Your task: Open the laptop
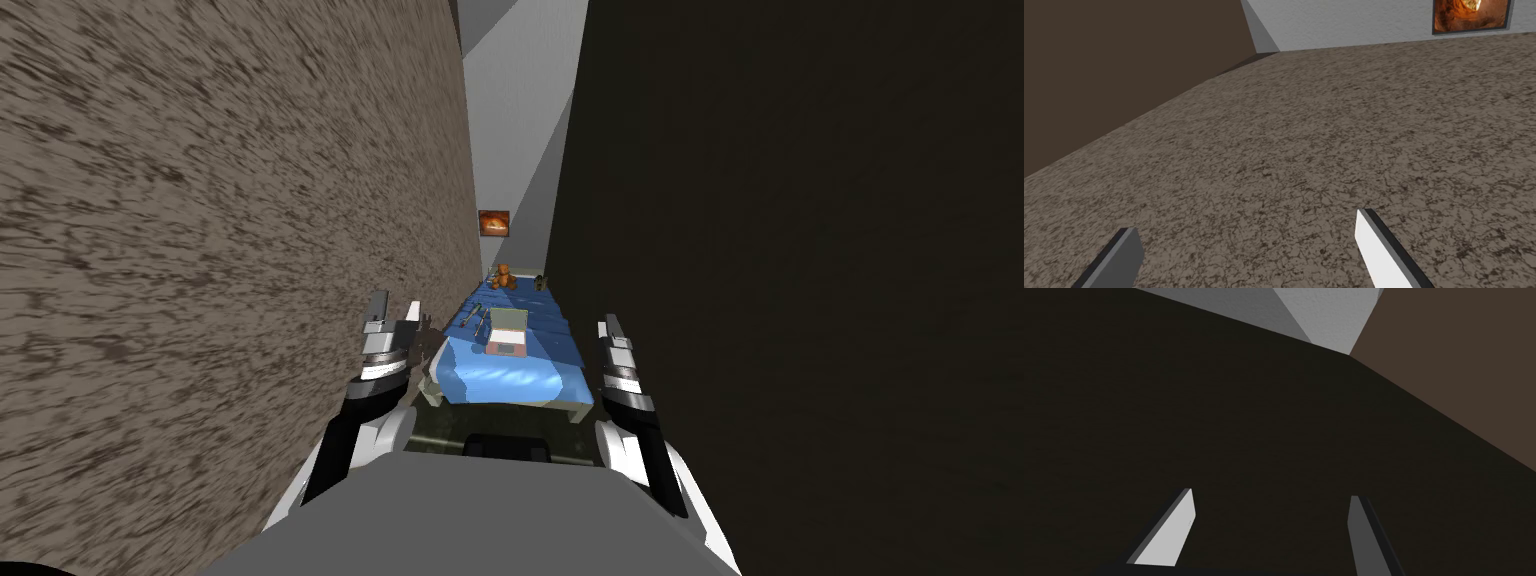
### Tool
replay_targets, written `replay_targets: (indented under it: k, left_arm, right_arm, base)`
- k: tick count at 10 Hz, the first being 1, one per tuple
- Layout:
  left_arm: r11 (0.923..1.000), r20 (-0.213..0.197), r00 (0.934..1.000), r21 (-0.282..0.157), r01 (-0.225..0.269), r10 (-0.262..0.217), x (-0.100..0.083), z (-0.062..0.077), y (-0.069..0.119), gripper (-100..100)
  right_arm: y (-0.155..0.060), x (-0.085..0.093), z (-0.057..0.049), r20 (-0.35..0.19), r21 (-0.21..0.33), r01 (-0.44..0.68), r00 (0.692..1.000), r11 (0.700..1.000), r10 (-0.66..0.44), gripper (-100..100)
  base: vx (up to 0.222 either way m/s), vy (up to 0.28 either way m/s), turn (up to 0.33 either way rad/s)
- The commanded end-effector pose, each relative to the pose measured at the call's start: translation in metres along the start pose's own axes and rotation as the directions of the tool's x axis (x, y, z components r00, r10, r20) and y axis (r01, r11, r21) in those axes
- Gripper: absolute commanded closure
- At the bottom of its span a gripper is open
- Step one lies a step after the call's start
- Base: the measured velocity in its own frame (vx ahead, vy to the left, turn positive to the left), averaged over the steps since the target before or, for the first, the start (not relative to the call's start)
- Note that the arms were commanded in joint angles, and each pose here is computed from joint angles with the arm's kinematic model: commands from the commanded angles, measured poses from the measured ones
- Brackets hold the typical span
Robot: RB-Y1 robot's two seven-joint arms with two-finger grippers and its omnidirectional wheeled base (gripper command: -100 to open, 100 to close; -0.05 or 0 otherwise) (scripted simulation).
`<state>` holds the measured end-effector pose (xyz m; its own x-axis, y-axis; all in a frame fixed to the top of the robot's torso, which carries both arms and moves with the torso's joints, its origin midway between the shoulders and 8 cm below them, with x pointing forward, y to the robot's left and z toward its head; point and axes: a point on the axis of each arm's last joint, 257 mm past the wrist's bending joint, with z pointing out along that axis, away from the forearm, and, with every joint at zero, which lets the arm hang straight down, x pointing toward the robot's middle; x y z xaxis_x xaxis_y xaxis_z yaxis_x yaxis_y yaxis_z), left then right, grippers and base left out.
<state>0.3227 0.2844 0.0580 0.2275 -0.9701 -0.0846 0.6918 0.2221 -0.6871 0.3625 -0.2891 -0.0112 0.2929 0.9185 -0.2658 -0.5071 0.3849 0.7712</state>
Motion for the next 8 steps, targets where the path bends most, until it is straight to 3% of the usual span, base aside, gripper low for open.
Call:
replay_targets:
  k: [1,8]
  left_arm:
    - [1.0,0.0,1.0,0.0,0.0,0.0,0.0,0.0,0.0,0]
    - [1.0,0.0,1.0,0.0,0.0,0.0,0.0,0.0,-0.0002,0]
  right_arm:
    - [0.0,0.0,0.0,0.0,0.0,0.0,1.0,1.0,0.0,0]
    - [0.0002,0.0,0.0,0.0,0.0,0.0,1.0,1.0,0.0,0]
  base:
    - [0.0,0.0,0.0]
    - [0.0,0.0,0.0]
